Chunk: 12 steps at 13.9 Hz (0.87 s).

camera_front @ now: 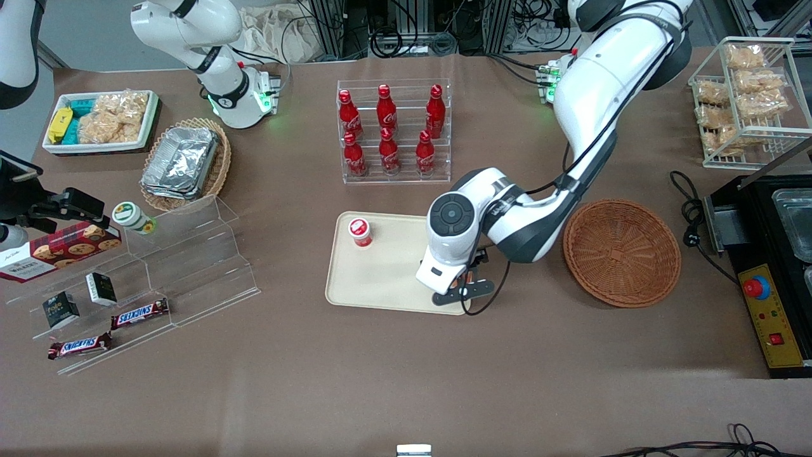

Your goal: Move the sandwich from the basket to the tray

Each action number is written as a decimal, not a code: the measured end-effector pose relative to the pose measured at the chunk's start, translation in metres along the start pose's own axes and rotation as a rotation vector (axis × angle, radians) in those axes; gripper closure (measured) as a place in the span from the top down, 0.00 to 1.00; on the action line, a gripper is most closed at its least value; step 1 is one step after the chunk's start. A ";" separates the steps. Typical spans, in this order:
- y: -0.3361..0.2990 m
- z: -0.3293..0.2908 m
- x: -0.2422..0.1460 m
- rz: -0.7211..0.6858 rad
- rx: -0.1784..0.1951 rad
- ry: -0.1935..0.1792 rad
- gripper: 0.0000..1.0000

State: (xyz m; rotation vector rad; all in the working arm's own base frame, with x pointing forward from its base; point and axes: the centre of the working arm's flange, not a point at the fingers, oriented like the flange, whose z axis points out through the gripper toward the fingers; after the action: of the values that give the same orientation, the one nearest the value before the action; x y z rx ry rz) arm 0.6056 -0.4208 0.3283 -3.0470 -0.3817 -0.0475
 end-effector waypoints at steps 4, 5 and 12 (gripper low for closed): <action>-0.057 -0.089 0.031 -0.111 0.017 0.016 1.00; -0.073 -0.105 0.037 -0.137 0.022 0.012 1.00; -0.208 -0.199 0.079 -0.101 0.036 -0.043 1.00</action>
State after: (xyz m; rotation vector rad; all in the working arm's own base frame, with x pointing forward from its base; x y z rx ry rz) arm 0.6260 -0.2147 0.5432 -2.9955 -0.5338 0.0193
